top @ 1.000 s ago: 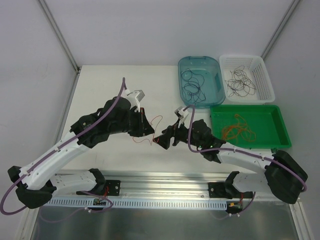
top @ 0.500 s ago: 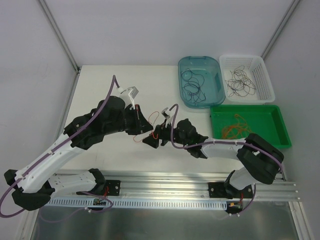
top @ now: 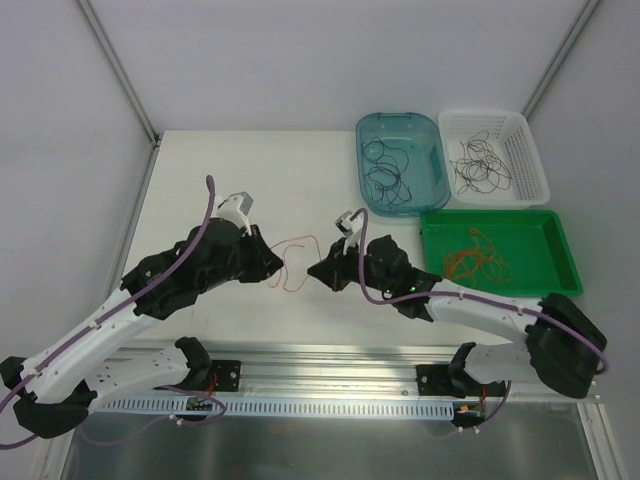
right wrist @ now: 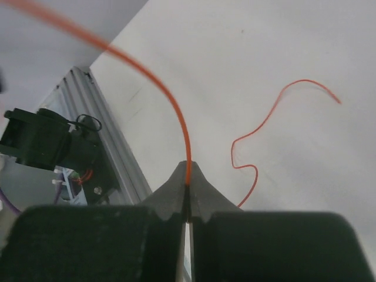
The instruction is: Untangle the cables
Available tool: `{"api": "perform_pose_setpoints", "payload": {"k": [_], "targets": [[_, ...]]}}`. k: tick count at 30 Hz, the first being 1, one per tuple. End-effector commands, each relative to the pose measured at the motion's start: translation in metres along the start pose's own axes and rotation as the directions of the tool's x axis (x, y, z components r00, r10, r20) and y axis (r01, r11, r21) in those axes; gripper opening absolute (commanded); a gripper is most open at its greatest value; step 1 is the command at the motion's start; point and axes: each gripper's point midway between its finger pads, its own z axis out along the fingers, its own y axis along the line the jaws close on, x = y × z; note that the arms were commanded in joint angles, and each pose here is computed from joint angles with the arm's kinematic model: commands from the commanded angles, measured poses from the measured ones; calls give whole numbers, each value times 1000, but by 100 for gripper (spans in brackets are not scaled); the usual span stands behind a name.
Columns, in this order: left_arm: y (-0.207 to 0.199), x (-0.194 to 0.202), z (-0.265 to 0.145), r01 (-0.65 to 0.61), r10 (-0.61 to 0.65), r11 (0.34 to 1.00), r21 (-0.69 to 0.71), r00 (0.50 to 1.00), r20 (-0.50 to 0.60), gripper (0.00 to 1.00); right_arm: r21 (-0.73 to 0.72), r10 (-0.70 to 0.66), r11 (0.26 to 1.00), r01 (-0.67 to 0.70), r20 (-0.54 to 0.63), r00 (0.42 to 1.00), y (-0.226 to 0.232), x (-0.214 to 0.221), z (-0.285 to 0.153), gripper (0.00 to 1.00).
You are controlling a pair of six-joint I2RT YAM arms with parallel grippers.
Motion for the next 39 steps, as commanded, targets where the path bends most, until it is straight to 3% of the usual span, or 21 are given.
{"api": "perform_pose_setpoints", "payload": {"k": [1, 3, 4, 6, 8, 13, 19, 23, 29, 32, 34, 39], "targets": [[43, 4, 8, -10, 22, 988, -154, 997, 74, 9, 185, -153, 970, 155, -29, 988, -17, -21, -43, 1], [64, 18, 16, -11, 24, 977, -214, 998, 58, 12, 273, -254, 930, 244, -1, 967, -20, -54, -62, 1], [72, 20, 18, -12, 28, 971, -239, 997, 65, 15, 316, -269, 909, 274, -61, 961, -26, -52, -80, 1], [86, 29, 23, -35, 50, 959, -281, 998, 46, 22, 402, -330, 857, 323, -54, 942, -26, -93, -102, 1], [95, 34, 27, -57, 69, 949, -310, 997, 26, 38, 484, -352, 793, 370, -133, 927, -36, -105, -130, 1], [112, 36, 30, -105, 122, 922, -373, 992, 22, 63, 597, -391, 713, 368, -98, 915, -21, -183, -198, 1], [146, 32, 28, -125, 153, 875, -467, 988, 22, 99, 802, -467, 496, 332, -75, 881, -28, -253, -282, 1], [170, 24, 23, -142, 164, 844, -516, 986, -2, 99, 918, -473, 339, 204, -21, 881, -54, -274, -331, 1], [198, 13, 7, -133, 197, 790, -599, 980, 41, 99, 972, -430, 233, 20, 84, 899, -105, -272, -364, 1], [197, 15, 11, -128, 197, 809, -574, 979, 60, 99, 983, -396, 174, -62, 128, 909, -146, -256, -373, 1], [198, 16, 12, -123, 197, 814, -568, 978, 70, 99, 975, -361, 195, -105, 171, 917, -177, -236, -367, 1], [195, 16, 13, -122, 200, 829, -546, 976, 84, 99, 951, -262, 157, -268, 302, 917, -241, -192, -380, 1]]}}
